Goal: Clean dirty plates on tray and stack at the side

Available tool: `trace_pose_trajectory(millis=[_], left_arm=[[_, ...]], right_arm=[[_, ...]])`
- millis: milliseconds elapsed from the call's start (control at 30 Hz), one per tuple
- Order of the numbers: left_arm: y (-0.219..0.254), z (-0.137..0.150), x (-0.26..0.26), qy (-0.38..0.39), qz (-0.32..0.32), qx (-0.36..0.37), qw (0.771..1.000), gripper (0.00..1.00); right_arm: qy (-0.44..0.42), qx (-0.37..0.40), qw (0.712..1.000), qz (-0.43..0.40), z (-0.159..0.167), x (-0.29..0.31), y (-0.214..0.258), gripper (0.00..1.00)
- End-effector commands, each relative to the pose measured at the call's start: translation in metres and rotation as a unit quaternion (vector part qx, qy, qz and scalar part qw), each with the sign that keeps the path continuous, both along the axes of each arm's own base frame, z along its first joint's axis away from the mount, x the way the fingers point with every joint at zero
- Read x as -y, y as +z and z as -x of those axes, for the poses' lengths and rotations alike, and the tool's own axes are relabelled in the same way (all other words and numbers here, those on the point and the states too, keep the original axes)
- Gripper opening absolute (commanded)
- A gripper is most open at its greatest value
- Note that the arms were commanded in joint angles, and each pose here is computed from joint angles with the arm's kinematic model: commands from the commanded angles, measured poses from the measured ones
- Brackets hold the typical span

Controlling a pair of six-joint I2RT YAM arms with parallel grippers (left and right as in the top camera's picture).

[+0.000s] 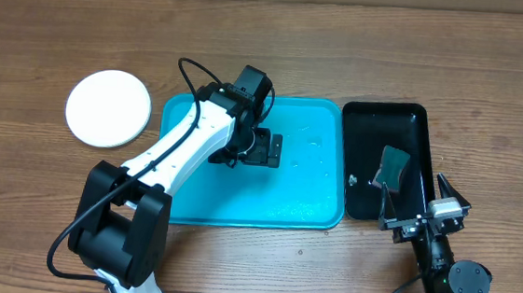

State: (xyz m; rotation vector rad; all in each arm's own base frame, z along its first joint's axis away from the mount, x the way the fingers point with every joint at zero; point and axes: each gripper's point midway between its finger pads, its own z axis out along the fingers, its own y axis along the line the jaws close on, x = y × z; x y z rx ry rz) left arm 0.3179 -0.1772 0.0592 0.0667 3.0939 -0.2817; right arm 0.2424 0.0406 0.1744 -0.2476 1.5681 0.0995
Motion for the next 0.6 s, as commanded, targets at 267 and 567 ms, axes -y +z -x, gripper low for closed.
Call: trace_pose_trajectory(millis=[267, 567], left_arm=[[-0.003, 0.000, -0.001, 0.005, -0.004, -0.004, 1.000, 1.00], [0.102, -0.001, -0.001, 0.005, 0.061, 0.134, 0.989, 1.00]], right_arm=[[0.002, 0.004, 1.000, 0.003, 0.000, -0.001, -0.001, 1.00], [0.002, 0.004, 1.000, 0.003, 0.000, -0.001, -0.001, 1.00]])
